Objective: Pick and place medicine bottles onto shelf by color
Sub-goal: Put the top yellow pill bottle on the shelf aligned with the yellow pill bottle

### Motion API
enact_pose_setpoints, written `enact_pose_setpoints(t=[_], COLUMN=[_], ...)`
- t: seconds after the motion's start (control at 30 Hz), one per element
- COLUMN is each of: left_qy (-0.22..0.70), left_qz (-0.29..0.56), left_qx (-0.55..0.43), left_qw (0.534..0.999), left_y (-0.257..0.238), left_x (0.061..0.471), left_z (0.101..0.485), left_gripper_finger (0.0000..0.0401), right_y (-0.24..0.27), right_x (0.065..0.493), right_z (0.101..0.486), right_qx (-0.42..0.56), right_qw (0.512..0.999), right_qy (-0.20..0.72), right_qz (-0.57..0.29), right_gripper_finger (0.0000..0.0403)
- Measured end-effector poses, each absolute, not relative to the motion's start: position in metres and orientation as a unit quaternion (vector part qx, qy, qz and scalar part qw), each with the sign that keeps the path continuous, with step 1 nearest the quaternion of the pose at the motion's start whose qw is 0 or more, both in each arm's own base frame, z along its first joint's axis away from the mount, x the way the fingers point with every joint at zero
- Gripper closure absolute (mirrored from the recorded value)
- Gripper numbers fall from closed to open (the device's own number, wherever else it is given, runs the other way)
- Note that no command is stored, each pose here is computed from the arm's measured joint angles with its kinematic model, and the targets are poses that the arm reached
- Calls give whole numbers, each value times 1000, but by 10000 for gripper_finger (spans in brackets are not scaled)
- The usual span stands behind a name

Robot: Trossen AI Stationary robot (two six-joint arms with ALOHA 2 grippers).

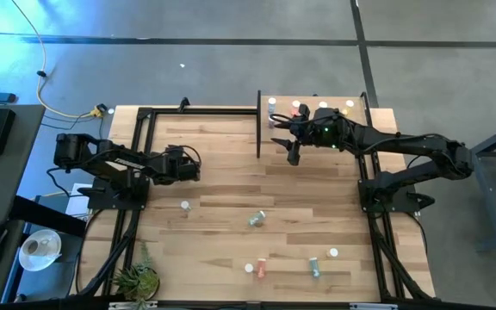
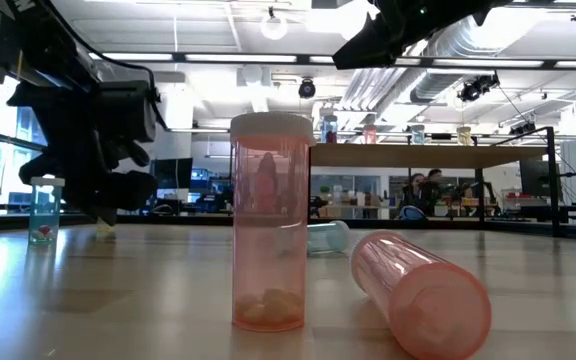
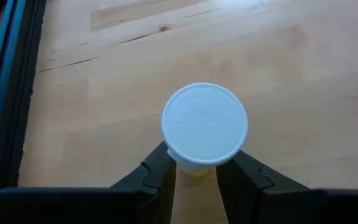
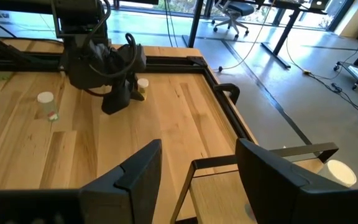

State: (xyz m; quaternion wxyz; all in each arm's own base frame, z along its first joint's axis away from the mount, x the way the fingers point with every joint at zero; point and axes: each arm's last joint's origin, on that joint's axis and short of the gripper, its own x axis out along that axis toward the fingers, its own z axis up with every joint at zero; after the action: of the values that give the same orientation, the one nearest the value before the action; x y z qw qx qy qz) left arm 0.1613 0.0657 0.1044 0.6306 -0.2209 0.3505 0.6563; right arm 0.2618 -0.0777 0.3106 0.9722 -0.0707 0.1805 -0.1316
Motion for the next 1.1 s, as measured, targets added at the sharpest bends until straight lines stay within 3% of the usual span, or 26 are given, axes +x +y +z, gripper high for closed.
enact_pose_setpoints(t=[0.23, 0.47, 0.83, 1.1], left_qy=[382, 395, 326, 277], left_qz=[604, 490, 273, 148], left_qx=[-220, -161, -91, -80], left_qw=[664, 761, 901, 946], left_y=[64, 53, 36, 31], left_x=[175, 212, 267, 282], left_z=[115, 152, 210, 230], left_gripper_finger=[312, 312, 312, 312], right_y=[-77, -63, -40, -23], right_x=[263, 266, 269, 272], right_z=[312, 311, 307, 305], right_qx=[-72, -99, -117, -67], right_qw=[974, 974, 973, 978], right_qy=[173, 177, 195, 187], right_qz=[-130, -100, -45, 57], right_gripper_finger=[206, 206, 206, 206])
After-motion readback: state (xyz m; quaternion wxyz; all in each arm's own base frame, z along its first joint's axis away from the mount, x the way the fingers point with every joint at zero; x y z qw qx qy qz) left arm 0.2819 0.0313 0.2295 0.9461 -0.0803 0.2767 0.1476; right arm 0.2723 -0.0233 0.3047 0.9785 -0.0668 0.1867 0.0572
